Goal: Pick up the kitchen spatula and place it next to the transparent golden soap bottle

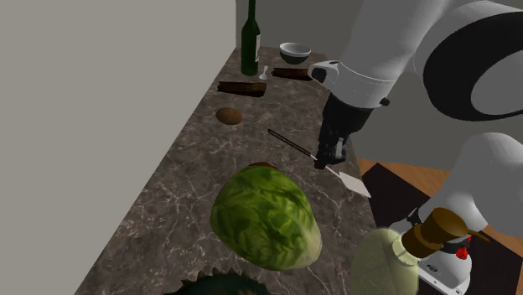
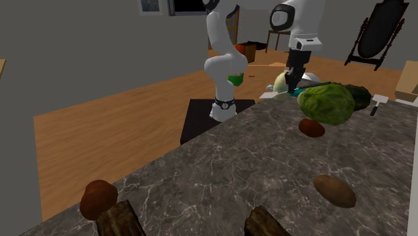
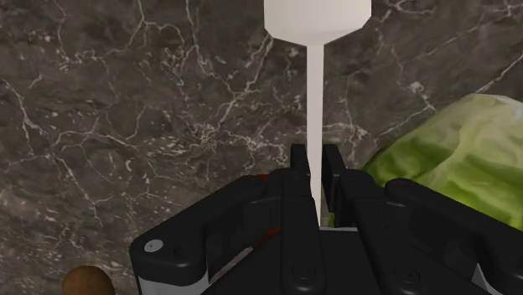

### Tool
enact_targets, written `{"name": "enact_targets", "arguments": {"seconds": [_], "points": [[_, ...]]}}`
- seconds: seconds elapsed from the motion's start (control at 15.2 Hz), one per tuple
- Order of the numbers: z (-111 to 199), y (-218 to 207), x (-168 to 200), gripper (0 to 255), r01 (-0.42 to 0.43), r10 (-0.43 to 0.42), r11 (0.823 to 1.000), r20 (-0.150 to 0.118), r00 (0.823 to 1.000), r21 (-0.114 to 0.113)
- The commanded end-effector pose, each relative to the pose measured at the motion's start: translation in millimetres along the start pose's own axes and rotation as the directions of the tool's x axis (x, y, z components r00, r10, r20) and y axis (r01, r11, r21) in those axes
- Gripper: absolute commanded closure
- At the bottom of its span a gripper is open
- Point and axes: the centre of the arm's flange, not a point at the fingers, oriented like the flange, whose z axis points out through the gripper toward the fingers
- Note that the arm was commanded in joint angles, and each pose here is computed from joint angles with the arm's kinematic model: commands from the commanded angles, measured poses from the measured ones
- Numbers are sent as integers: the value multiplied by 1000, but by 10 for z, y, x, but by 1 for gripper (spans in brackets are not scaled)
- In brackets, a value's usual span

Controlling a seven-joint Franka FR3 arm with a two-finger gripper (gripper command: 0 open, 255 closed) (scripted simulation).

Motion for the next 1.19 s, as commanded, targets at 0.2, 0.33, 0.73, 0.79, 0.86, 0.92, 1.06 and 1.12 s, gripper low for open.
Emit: {"name": "enact_targets", "arguments": {"seconds": [0.2, 0.33, 0.73, 0.79, 0.86, 0.92, 1.06, 1.12], "points": [[263, -2, -11, 255, 0, 0, 1000, -1, 1000, 0], [368, -1, -18, 255, 0, 0, 1000, -1, 1000, 0], [684, -1, -39, 255, 0, 0, 1000, -1, 1000, 0], [737, -1, -42, 255, 0, 0, 1000, -1, 1000, 0], [790, -1, -46, 255, 0, 0, 1000, -1, 1000, 0], [842, -1, -49, 255, 0, 0, 1000, -1, 1000, 0], [948, -1, -56, 255, 0, 0, 1000, -1, 1000, 0], [1000, -1, -60, 255, 0, 0, 1000, -1, 1000, 0]]}}
